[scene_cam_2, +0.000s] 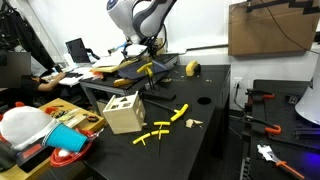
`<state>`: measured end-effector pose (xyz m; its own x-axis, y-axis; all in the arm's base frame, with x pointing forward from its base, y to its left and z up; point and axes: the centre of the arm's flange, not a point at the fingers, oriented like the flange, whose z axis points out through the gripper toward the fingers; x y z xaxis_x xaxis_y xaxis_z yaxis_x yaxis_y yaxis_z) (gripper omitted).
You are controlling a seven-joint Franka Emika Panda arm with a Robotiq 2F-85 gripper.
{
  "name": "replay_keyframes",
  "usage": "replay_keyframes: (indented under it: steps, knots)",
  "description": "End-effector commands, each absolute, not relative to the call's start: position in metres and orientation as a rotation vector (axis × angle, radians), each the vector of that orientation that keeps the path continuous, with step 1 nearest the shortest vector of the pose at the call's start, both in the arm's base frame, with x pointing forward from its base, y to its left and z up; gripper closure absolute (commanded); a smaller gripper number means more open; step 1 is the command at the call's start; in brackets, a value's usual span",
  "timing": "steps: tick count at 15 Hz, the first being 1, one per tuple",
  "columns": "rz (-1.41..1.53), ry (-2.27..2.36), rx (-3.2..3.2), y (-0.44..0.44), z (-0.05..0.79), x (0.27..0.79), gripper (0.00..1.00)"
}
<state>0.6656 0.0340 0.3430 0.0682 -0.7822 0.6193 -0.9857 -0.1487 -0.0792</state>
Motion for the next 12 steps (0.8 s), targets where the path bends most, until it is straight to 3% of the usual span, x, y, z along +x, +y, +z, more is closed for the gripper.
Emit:
replay_keyframes:
  steps: [1,12]
  knots:
    - [0.784,-1.774,1.996,0.0314,0.3491,0.6563,0.96]
    - [0.746,-1.785,1.995,0.0302,0.3469,0.6542,0.96]
